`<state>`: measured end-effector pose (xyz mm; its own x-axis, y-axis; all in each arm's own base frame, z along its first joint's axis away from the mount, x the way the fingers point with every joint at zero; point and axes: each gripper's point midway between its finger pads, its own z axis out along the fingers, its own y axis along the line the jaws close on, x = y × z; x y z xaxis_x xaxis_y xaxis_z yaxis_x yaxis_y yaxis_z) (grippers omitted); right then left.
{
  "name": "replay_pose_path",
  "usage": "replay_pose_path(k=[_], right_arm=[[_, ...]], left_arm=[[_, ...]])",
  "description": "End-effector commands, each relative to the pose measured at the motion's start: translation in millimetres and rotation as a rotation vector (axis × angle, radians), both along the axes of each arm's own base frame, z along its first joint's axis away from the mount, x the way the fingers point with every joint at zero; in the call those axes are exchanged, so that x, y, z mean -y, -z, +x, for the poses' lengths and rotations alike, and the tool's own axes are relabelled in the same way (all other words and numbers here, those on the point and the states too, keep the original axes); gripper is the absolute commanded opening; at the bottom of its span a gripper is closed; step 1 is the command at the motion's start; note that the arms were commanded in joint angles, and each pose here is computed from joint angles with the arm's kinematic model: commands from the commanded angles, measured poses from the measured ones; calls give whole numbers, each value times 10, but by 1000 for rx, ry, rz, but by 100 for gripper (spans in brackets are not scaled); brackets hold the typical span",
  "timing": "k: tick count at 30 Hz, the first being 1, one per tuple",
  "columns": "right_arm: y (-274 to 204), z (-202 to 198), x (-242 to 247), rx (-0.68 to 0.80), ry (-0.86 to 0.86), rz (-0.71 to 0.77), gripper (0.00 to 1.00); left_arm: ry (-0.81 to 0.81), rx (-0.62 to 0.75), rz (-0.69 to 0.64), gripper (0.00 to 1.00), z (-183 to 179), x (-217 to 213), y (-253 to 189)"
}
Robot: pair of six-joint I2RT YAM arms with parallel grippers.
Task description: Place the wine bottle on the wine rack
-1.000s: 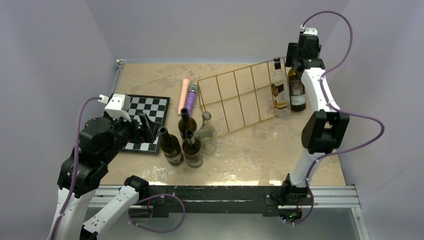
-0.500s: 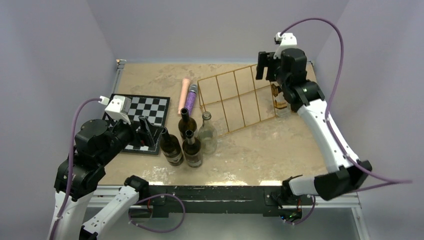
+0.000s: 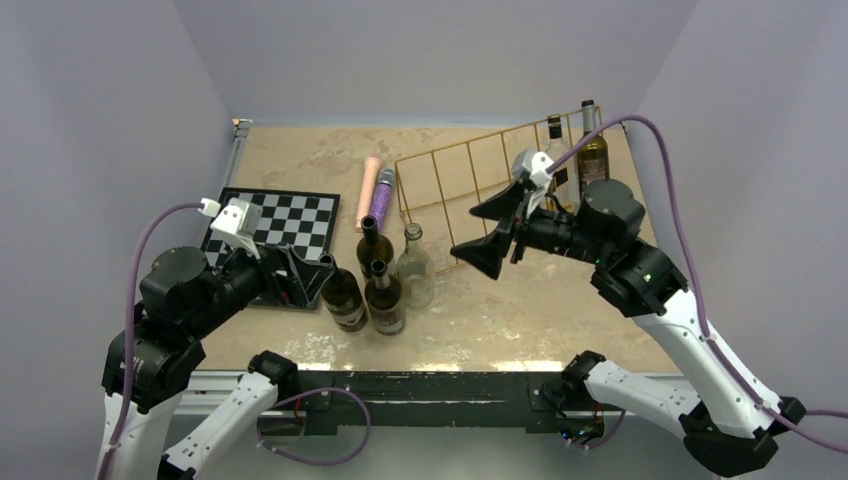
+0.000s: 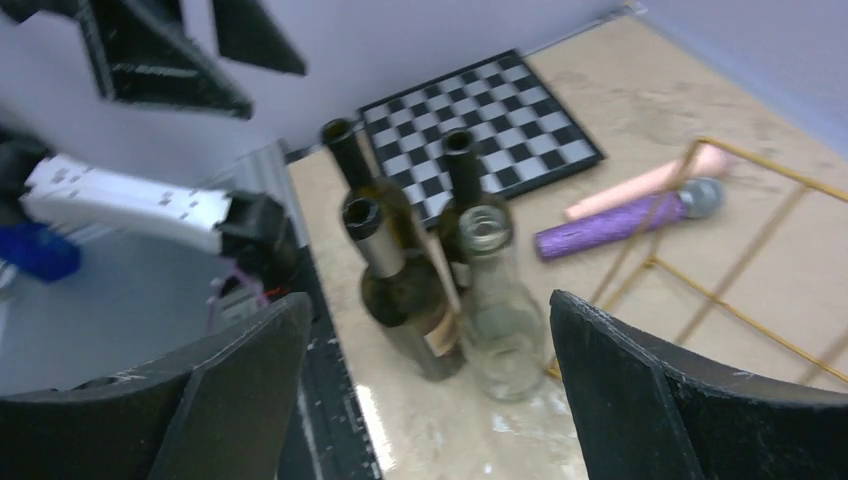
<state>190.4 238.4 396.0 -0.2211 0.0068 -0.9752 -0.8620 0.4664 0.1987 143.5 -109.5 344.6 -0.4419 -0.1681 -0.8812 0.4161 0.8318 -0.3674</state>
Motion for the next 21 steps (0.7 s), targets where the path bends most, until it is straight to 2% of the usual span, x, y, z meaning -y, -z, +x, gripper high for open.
replay_pose_path(k=[1,9,21], right_arm=[[84,-253,-367,31,-171,-1,93],[362,-196,-722,42,-162,-58,89],[748,259,-736,79,89,-172,85]], left_arm=[[65,43,-82,99,-118,109,-233],[72,56,-107,99,-208,96,-257],[60,36,-103,99,-185,92,-204]])
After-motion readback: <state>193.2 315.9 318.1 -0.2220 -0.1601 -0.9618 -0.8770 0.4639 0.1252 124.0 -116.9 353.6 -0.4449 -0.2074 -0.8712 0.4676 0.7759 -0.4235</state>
